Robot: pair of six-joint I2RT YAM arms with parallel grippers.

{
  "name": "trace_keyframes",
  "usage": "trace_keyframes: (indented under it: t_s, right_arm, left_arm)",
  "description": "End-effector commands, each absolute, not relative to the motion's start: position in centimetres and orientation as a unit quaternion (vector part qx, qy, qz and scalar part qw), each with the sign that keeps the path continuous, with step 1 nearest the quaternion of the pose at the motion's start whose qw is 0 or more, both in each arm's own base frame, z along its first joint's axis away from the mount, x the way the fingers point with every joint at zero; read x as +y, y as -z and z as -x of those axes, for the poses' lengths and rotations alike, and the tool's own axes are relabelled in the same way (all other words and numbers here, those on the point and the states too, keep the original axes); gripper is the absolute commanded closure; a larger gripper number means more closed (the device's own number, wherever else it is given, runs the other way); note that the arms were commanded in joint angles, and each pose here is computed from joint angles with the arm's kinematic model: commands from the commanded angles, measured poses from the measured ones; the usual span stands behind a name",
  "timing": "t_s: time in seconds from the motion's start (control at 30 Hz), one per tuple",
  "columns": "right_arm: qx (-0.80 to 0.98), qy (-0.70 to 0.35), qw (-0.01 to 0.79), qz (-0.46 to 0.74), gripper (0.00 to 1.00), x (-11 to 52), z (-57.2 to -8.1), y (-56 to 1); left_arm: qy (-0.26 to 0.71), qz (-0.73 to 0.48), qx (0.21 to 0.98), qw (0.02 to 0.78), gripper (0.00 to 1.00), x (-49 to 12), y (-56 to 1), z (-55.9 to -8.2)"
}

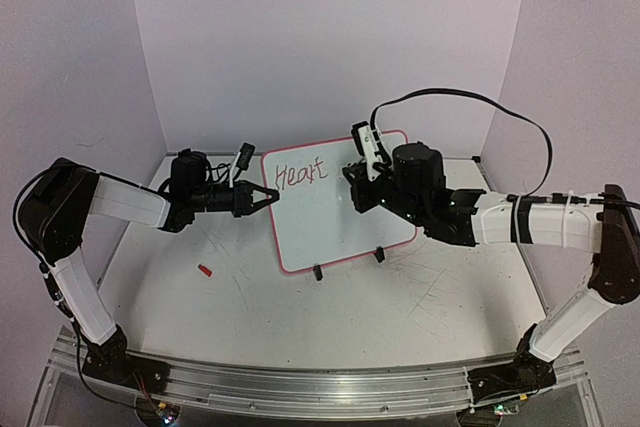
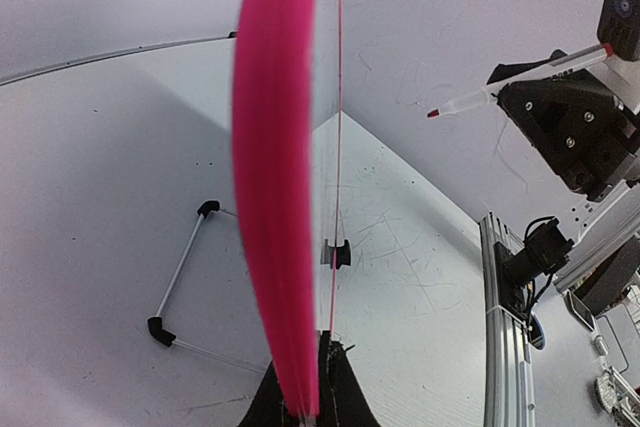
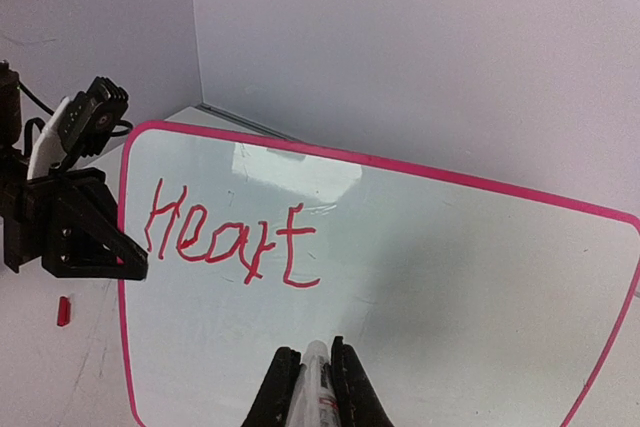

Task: Write a sentence on the whiteboard

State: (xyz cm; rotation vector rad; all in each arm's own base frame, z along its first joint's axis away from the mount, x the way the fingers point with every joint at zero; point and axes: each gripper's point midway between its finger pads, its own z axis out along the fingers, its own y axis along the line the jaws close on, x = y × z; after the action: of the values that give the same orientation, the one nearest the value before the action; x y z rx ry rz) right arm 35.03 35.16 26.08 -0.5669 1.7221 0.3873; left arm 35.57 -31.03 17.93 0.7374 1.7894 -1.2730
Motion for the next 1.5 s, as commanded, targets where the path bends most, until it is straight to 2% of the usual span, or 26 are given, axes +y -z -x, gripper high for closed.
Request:
trace_keyframes:
  t_s: [0.0,0.23,0.8,1.13,1.47]
  right_arm:
    - [0.713,-0.211,0.615,0.261,1.00,36.1,-34.0,-28.3]
    - [0.702,-0.182,0.620,0.301,1.00,38.7,-33.4,-27.4]
    - [0.689,-0.219,0.582,0.374,1.00,45.4,-31.9,-24.0]
    - [0.686,-0.183,0.634,0.306,1.00,42.6,-33.4,-26.0]
    - [0.690,-0.164,0.658,0.251,1.00,36.1,-37.4,-29.1]
  left_arm:
    - [0.437,-0.277,0.725,0.454,1.00,-30.1,-17.5,-38.6]
    - [0.430,-0.276,0.723,0.465,1.00,-29.7,-18.2,-38.3]
    - [0.426,-0.281,0.725,0.463,1.00,-29.6,-17.8,-38.2]
    - [0.424,-0.282,0.725,0.463,1.00,-29.7,-17.9,-38.3]
    - [0.414,-0.289,0.727,0.465,1.00,-29.6,-17.5,-38.3]
